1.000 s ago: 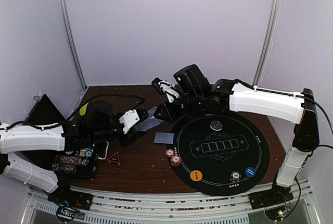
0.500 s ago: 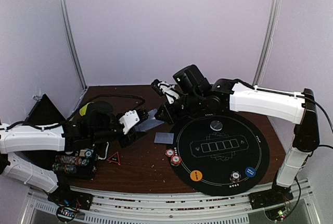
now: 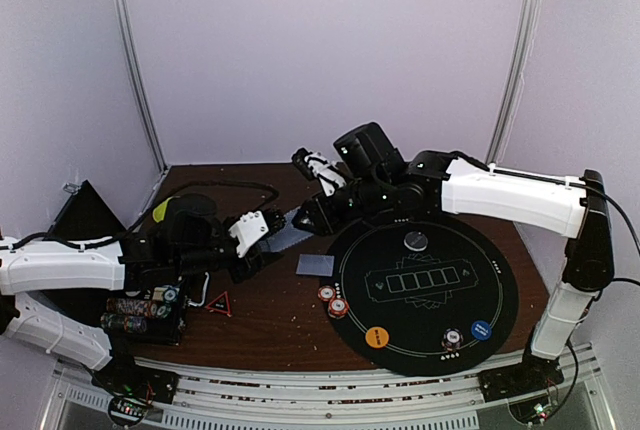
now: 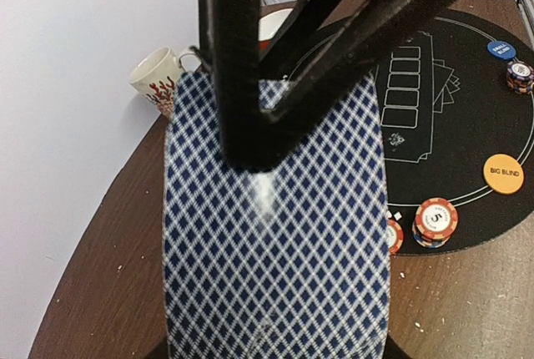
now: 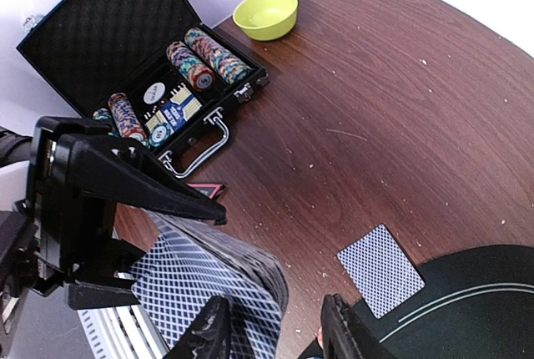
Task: Distribute texas hold em gaming equipment
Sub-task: Pick up the poker card from the face-down deck piles.
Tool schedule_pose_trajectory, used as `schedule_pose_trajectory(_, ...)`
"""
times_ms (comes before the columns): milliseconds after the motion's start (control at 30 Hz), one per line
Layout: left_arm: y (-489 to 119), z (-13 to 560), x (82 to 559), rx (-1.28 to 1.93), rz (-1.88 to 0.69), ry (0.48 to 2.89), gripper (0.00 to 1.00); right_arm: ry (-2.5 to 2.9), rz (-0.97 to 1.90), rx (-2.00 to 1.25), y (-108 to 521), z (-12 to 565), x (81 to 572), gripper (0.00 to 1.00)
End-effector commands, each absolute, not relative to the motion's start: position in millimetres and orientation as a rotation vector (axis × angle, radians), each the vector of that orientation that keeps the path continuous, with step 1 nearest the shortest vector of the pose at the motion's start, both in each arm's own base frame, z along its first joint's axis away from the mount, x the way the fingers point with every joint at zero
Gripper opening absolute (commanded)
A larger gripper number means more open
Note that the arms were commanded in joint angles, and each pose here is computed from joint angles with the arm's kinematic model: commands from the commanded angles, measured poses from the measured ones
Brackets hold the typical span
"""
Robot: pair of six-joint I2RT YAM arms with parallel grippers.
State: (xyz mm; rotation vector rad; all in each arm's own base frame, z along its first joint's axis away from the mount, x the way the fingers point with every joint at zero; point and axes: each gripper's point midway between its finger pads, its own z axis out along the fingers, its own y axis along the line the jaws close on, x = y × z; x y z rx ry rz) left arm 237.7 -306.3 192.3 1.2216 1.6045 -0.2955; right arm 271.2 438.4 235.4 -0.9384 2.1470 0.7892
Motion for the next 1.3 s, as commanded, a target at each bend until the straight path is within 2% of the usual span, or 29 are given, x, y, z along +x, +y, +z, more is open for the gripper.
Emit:
schedule_pose_trajectory(0, -312, 217, 240, 1.173, -0.322, 1.523, 0.48, 2.134, 0.843, -0.938, 445, 236, 267, 0.4)
schedule_pose_trajectory(133, -312, 218, 240, 1.17, -0.323, 1.523, 0.48, 2.153, 0.809, -0.932, 441, 232, 268, 0.4)
schedule_pose_trajectory(267, -313, 218, 240, 1.172, -0.329, 1.522, 0.48, 2.168, 0.734, -0.908, 431, 231, 274, 0.31)
schedule_pose_trajectory(433, -313, 218, 240, 1.171, -0.335, 1.523, 0.48, 2.158, 0.812, -0.923, 437, 238, 266, 0.15)
schedule_pose_trajectory(533, -313, 218, 240, 1.168, -0.335, 1.523, 0.48, 2.166, 0.804, -0.921, 436, 240, 266, 0.11)
schedule_pose_trajectory(733, -313, 218, 240, 1.164, -0.334, 1.527, 0.48, 2.177, 0.776, -0.909, 428, 243, 266, 0.1)
schedule_pose_trajectory(1000, -312, 217, 242, 1.163, -0.323, 1.531, 0.48, 2.181, 0.752, -0.896, 420, 245, 265, 0.15)
schedule_pose_trajectory(1267, -313, 217, 241, 1.165, -0.329, 1.53, 0.48, 2.2, 0.732, -0.89, 415, 243, 264, 0.11)
